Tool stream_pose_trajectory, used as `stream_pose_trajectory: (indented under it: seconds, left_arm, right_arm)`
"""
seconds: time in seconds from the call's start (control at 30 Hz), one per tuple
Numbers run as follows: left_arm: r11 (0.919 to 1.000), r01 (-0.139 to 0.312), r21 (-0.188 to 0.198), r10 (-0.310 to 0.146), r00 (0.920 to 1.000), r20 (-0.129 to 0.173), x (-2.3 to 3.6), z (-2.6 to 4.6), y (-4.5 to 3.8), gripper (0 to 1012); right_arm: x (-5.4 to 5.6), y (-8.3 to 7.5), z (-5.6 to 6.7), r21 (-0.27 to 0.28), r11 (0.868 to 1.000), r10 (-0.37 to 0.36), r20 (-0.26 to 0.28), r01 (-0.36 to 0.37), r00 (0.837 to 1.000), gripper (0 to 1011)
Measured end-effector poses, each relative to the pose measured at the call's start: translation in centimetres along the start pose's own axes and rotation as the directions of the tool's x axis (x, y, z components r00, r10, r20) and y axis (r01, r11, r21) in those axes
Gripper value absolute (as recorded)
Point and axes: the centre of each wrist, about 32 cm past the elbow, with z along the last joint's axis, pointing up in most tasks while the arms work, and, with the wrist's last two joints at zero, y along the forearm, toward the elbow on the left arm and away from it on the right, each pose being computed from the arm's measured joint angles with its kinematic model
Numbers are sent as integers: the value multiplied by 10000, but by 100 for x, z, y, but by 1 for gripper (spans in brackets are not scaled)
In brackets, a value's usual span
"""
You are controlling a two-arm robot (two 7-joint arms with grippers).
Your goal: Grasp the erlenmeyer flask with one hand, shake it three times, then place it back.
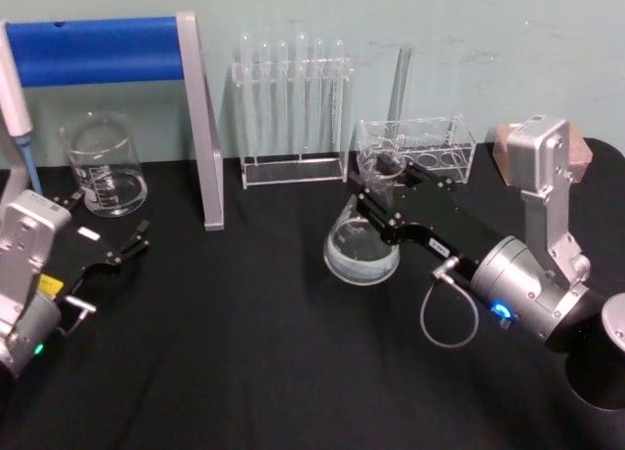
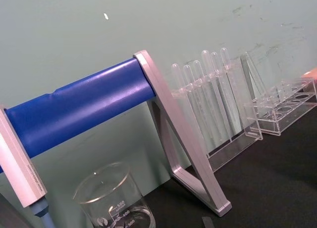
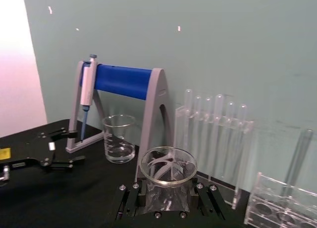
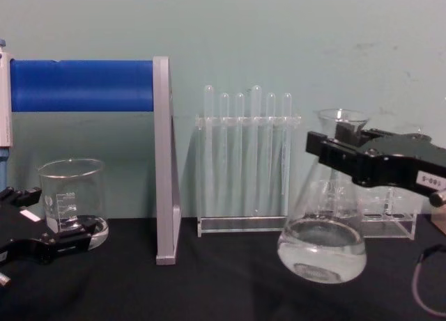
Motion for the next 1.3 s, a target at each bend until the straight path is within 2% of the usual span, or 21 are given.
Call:
stream_pose_trajectory:
  seconds: [0.3,0.57,1.3]
  left_arm:
    - [10000,0,-1,0,10000,0,0,0,0,1001]
    - [10000,-1,0,1,10000,0,0,0,0,1001]
    - [10000,0,0,0,10000,0,0,0,0,1001]
  right_arm:
    - [-72,33,-19,-35,9995,321,-64,-322,9995,456]
    - [-103,63,-88,-138,9986,504,-72,-504,9987,456]
    - [-163,80,-389,-497,9945,920,-70,-923,9957,456]
